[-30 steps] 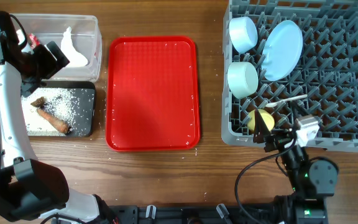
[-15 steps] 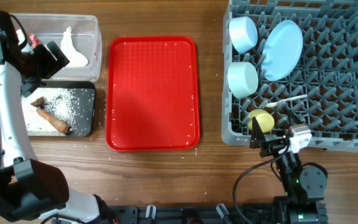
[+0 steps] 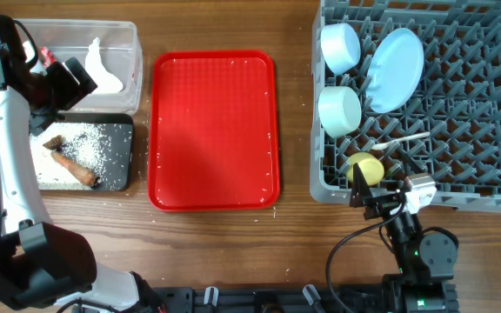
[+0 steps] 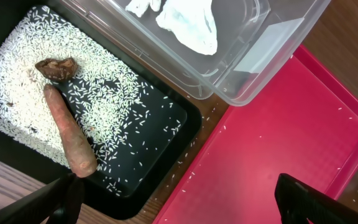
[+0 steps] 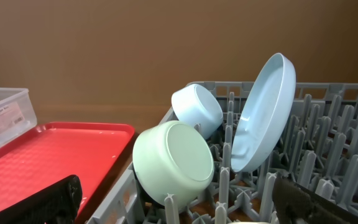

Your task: Sort waste into correct bins and load items into the dishwasher rack

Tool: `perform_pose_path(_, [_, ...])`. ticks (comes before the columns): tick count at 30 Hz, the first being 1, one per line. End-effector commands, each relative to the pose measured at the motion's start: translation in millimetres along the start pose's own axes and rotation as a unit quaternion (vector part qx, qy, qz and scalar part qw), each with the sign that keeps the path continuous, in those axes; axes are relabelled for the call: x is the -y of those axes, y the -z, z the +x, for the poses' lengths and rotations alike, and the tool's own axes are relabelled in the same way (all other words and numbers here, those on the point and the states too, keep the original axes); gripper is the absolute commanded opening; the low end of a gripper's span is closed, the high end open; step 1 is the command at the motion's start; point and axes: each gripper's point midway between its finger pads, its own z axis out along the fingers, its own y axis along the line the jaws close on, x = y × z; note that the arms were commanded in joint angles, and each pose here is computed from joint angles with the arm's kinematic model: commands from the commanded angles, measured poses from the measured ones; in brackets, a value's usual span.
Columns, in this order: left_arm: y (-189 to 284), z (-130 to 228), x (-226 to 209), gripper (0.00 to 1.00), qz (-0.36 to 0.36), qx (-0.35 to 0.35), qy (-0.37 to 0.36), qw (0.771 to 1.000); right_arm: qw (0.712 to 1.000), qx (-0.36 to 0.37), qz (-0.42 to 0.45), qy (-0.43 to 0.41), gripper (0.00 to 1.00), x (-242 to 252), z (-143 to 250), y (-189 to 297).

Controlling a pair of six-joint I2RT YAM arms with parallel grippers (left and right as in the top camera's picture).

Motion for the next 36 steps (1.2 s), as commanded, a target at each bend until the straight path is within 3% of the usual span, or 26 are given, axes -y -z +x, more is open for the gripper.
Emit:
perform_pose_path(1, [7.4,-3.5,0.2,1.00,0.002,0.012,0.001,1.000,1.000,0.007,0.004,0.005,1.00,0.5,-2.8,0.7])
perform_pose_path(5, [36.5,-2.9,20.0,1.00,0.026,0.055,-0.023,0.998,1.000,0.007,0.004,0.005,1.00,0.5,-2.8,0.7])
perform_pose_path(7, [60.7,-6.9,47.2,1.00,0.062,0.122,-0.070,0.988,1.000,0.007,0.004,0.005,1.00,0.5,-2.8,0.7])
perform_pose_path(9, [89.7,-1.5,71.1,1.00,0.121,0.221,-0.101,0.963,1.000,0.007,0.004,0.005,1.00,0.5,-2.8,0.7])
perform_pose_path(14, [65.6,70.3,52.0,1.00,0.201,0.324,-0.126,0.916,1.000,0.007,0.004,0.005,1.00,0.5,-2.8,0.7])
perform_pose_path(19, [43.5,116.2,28.4,1.00,0.242,0.406,-0.126,0.872,1.000,0.007,0.004,0.005,1.00,0.5,-2.8,0.7])
perform_pose_path(28, [22.7,154.7,4.2,1.00,0.256,0.487,-0.121,0.826,1.000,0.007,0.003,0.005,1.00,0.5,-2.8,0.7])
perform_pose_path(36, [18.4,161.0,-0.7,1.00,0.257,0.495,-0.120,0.821,1.000,0.007,0.004,0.005,1.00,0.5,-2.8,0.7])
